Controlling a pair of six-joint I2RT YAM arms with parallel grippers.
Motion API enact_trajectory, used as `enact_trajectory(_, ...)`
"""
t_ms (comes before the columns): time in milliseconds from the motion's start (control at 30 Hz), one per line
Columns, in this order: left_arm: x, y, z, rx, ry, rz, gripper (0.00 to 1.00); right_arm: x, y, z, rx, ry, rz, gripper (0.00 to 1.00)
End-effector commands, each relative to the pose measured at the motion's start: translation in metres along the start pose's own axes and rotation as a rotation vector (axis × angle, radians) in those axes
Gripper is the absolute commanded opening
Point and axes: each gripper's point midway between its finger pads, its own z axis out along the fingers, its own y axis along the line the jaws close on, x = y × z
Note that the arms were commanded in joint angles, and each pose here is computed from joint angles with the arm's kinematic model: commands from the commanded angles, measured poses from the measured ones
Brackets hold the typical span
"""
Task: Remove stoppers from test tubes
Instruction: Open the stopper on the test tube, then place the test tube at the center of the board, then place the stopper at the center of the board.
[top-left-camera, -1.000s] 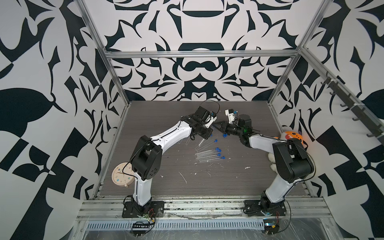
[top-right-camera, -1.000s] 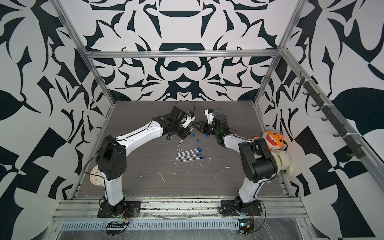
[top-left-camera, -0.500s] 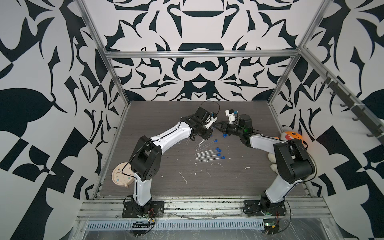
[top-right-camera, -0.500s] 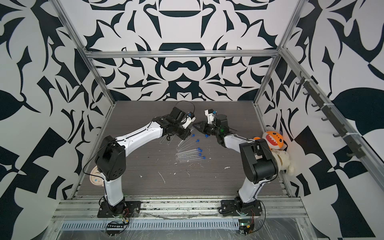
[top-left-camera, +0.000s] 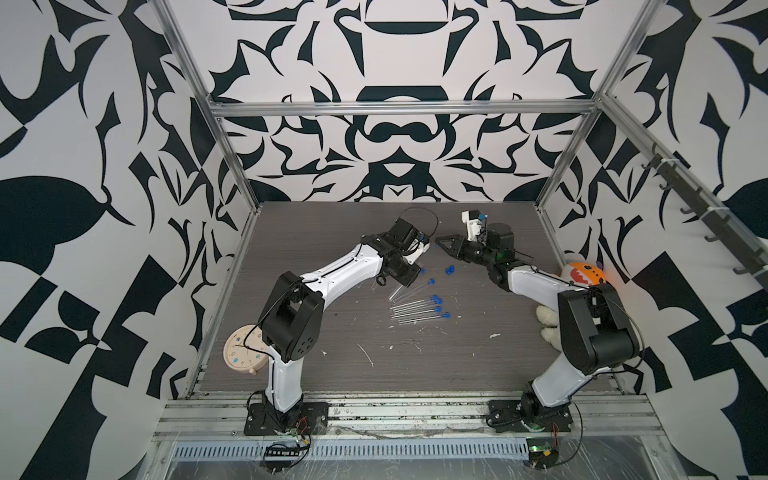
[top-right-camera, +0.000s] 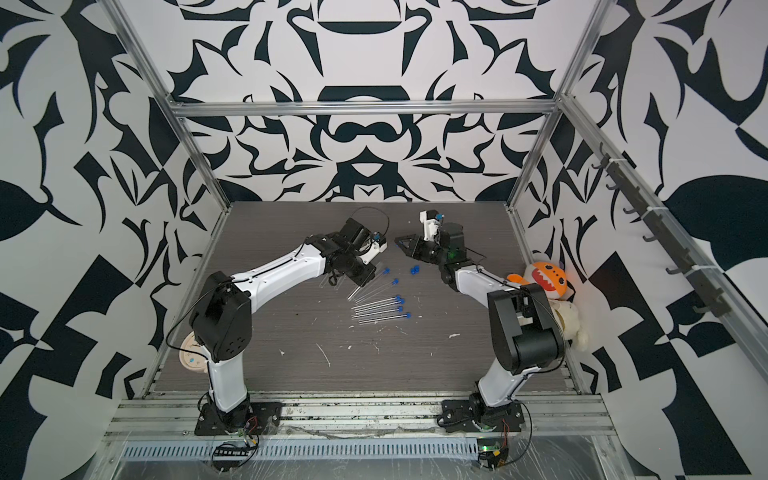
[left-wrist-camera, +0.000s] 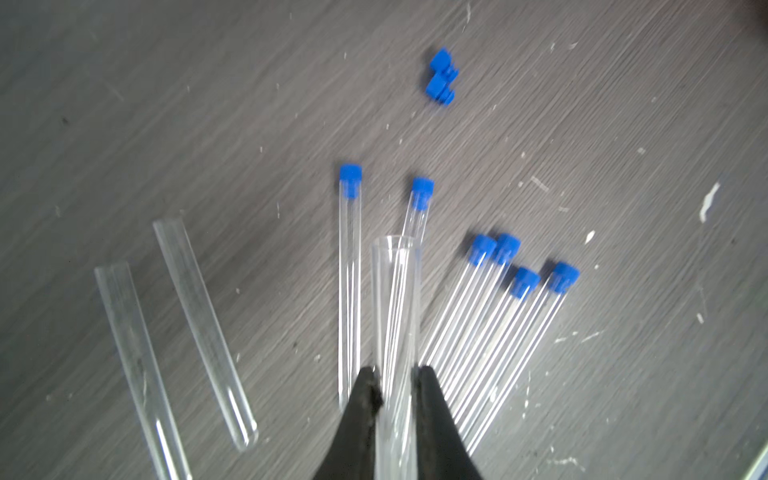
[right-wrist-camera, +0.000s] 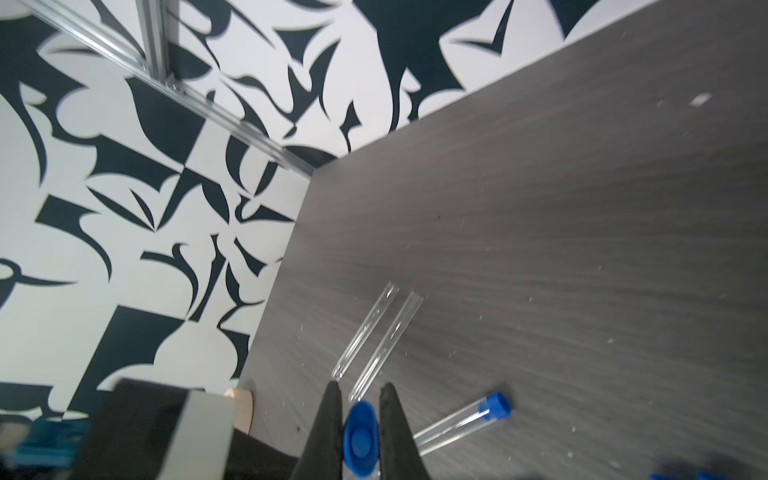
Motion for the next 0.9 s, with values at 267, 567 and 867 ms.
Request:
enact_trajectory(267,0.007,0.012,-0.003,-0.036,0.030,-0.011,0.00,-0.011,-0.028,-0.015,0.171,-0.017,0.027,0.00)
enact_trajectory(567,-0.011,0.052,0.020,-0.105,0.038,-0.064,0.00,0.042,-0.116,-0.063,0.497,0.077,0.177,0.00)
enact_trajectory(867,-0.003,0.088,0.042,-0.171,0.065,-0.137,0.00,0.060,-0.165,-0.050,0.616,0.161,0.211,0.00)
